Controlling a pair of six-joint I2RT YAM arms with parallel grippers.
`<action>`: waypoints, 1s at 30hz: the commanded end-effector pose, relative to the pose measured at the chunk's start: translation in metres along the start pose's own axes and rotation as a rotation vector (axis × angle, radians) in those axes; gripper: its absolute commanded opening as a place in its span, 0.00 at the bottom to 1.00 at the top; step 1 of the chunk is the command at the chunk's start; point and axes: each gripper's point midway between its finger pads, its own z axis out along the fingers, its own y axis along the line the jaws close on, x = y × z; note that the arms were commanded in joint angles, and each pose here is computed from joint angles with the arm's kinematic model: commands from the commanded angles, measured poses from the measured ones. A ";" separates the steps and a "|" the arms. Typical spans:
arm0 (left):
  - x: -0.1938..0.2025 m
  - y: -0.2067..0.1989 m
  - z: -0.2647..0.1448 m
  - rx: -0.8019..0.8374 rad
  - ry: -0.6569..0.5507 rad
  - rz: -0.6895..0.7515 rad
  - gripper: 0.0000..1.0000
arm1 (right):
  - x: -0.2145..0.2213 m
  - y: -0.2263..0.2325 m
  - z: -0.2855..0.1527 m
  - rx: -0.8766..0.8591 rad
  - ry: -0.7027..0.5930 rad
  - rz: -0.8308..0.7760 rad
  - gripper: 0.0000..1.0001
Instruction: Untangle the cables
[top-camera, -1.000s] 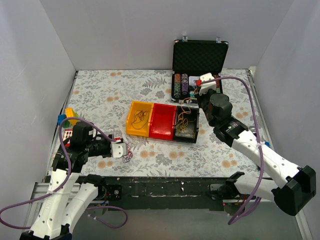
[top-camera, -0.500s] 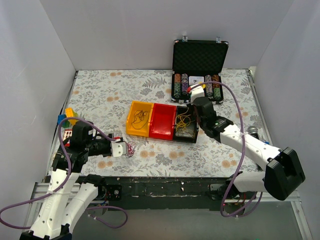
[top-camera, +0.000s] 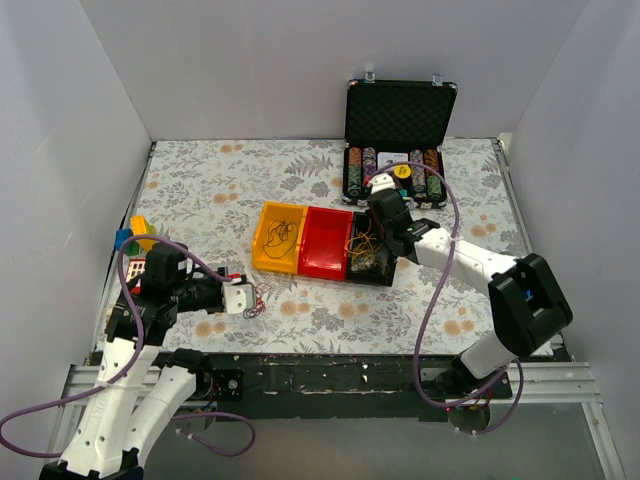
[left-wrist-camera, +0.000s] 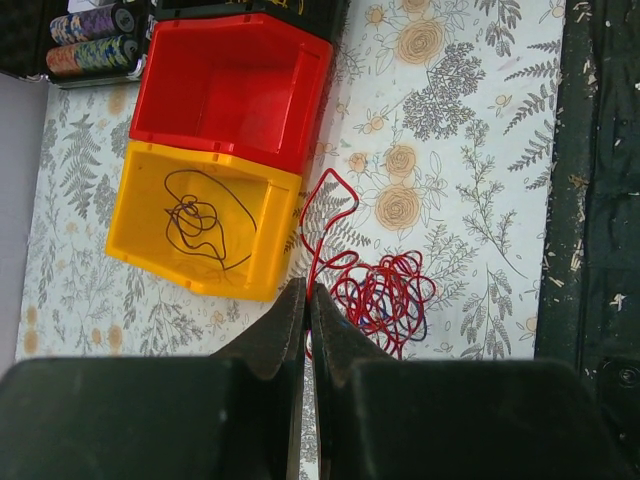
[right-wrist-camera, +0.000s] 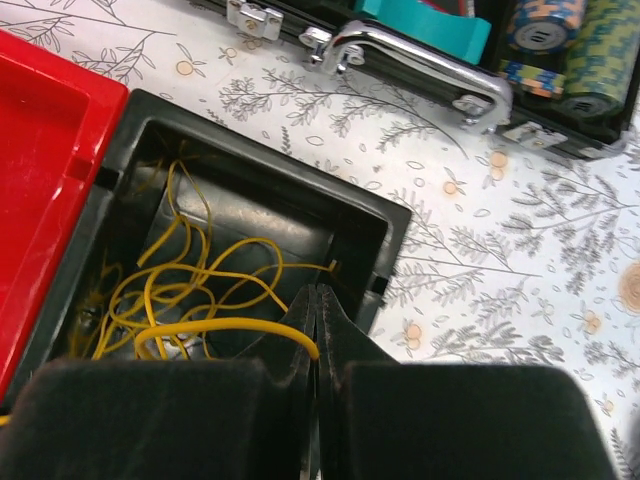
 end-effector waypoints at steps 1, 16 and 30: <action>-0.007 0.001 0.000 -0.005 -0.033 0.010 0.00 | -0.013 0.014 0.015 -0.045 0.008 0.047 0.01; -0.005 -0.001 0.002 -0.007 -0.027 0.003 0.00 | 0.004 0.029 0.029 -0.064 0.122 0.153 0.37; -0.007 -0.002 0.000 -0.010 -0.034 0.005 0.00 | -0.053 0.009 -0.016 -0.113 -0.009 0.179 0.63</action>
